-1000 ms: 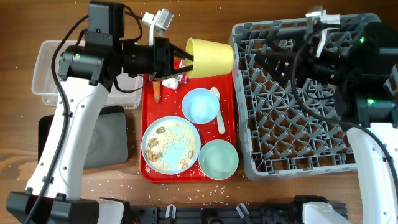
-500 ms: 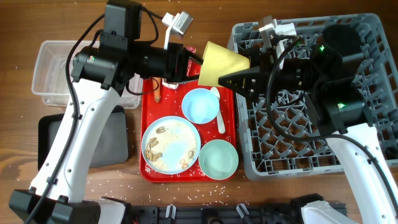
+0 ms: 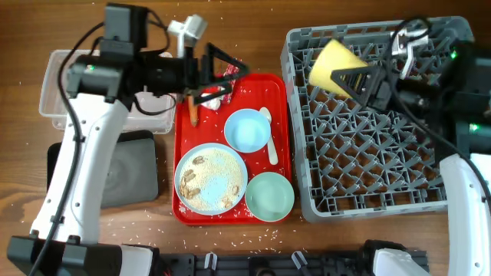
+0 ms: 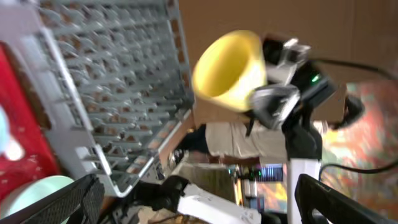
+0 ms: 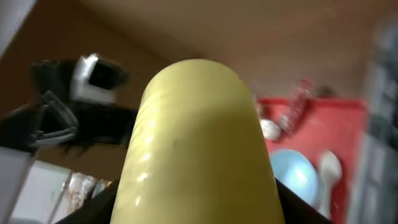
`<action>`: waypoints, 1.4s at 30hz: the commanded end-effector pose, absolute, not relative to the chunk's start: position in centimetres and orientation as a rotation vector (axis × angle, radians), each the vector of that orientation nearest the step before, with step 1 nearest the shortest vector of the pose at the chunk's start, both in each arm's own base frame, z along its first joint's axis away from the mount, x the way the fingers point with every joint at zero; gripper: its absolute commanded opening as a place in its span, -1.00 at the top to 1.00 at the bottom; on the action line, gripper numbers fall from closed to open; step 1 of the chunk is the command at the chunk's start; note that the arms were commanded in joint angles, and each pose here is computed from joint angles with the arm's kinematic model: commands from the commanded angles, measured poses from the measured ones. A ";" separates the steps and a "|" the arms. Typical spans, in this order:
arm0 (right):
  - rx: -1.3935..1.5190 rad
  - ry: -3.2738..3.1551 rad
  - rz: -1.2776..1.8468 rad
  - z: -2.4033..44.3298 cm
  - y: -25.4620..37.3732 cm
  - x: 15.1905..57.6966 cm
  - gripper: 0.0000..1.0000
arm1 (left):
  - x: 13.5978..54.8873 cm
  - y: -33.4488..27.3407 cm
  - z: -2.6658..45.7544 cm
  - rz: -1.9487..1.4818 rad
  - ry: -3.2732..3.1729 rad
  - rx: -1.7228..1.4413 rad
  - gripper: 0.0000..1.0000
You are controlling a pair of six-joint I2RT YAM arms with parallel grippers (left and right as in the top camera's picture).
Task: Sort waste into correct bins and load items into the dishwasher rack
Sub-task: 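Place the yellow cup into the dish rack with the right gripper, then grasp the light-blue bowl with the right gripper and lift it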
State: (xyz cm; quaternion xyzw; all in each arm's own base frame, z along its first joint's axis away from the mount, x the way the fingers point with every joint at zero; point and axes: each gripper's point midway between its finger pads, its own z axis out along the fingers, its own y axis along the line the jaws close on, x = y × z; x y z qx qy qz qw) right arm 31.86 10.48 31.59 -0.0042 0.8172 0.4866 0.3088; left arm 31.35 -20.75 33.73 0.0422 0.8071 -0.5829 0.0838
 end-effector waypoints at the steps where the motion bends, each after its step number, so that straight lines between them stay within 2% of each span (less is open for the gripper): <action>1: 0.318 2.473 0.752 24.3 5.4 31.3 0.10 | 32.4 -19.2 33.9 -1.685 2.385 0.082 -0.99; 4: 0.334 2.658 0.589 21.5 5.7 28.4 0.09 | 33.1 -18.6 33.2 -1.611 2.405 0.043 -1.00; 7: 0.330 2.827 0.347 18.9 6.2 25.7 -0.01 | 33.9 -18.0 32.2 -1.511 2.433 0.001 -0.99; 9: 0.232 2.919 0.249 17.2 7.7 25.1 -0.01 | 34.3 -17.6 31.7 -1.453 2.448 -0.023 -1.00; 11: 0.299 3.025 0.069 14.9 7.2 24.2 0.01 | 34.3 -17.6 31.6 -1.449 2.453 -0.029 -1.00; 14: 0.322 3.157 -0.026 12.8 7.0 23.1 0.06 | 33.9 -17.5 31.3 -1.451 2.477 -0.045 -0.99; 15: 0.324 3.195 -0.087 12.0 6.5 22.9 -0.01 | 33.9 -17.5 31.2 -1.447 2.485 -0.053 -1.00; 17: 0.272 3.251 -0.062 11.1 7.1 22.8 -0.57 | 33.9 -17.2 30.8 -1.422 2.504 -0.074 -1.00; 18: 0.220 3.260 0.014 11.0 7.9 23.0 -0.74 | 34.0 -17.1 30.6 -1.404 2.509 -0.082 -0.99; 20: 0.184 3.170 0.088 12.3 8.6 24.4 -0.85 | 34.0 -17.1 30.6 -1.405 2.509 -0.081 -0.99; 23: 0.033 2.935 0.271 17.4 10.4 27.5 -0.80 | 33.8 -17.1 30.9 -1.401 2.500 -0.076 -0.99; 25: -0.084 2.774 0.415 21.0 12.1 28.6 -0.69 | 34.0 -16.3 31.4 -1.358 2.476 -0.084 -0.99; 27: -0.181 2.700 0.552 22.4 13.9 28.9 -0.56 | 34.1 -14.9 31.8 -1.262 2.458 -0.121 -0.99; 29: -0.233 2.699 0.577 21.9 15.4 29.1 -0.53 | 34.0 -13.7 32.5 -1.178 2.431 -0.148 -0.99; 33: -0.462 2.668 0.492 18.1 21.0 31.6 -0.51 | 33.5 -9.9 33.4 -0.879 2.383 -0.254 -1.00; 34: -0.474 2.691 0.302 15.1 21.3 33.0 -0.51 | 33.1 -8.3 33.8 -0.773 2.362 -0.304 -1.00; 36: -0.478 2.723 0.112 11.2 21.3 34.5 -0.50 | 32.2 -5.4 34.2 -0.604 2.332 -0.397 -0.99; 39: -0.500 2.822 0.057 5.1 21.7 35.3 -0.50 | 29.2 0.8 34.4 -0.285 2.260 -0.679 -1.00; 42: -0.533 2.886 0.043 2.3 21.7 34.8 -0.24 | 27.3 3.1 35.3 -0.174 2.204 -0.741 -1.00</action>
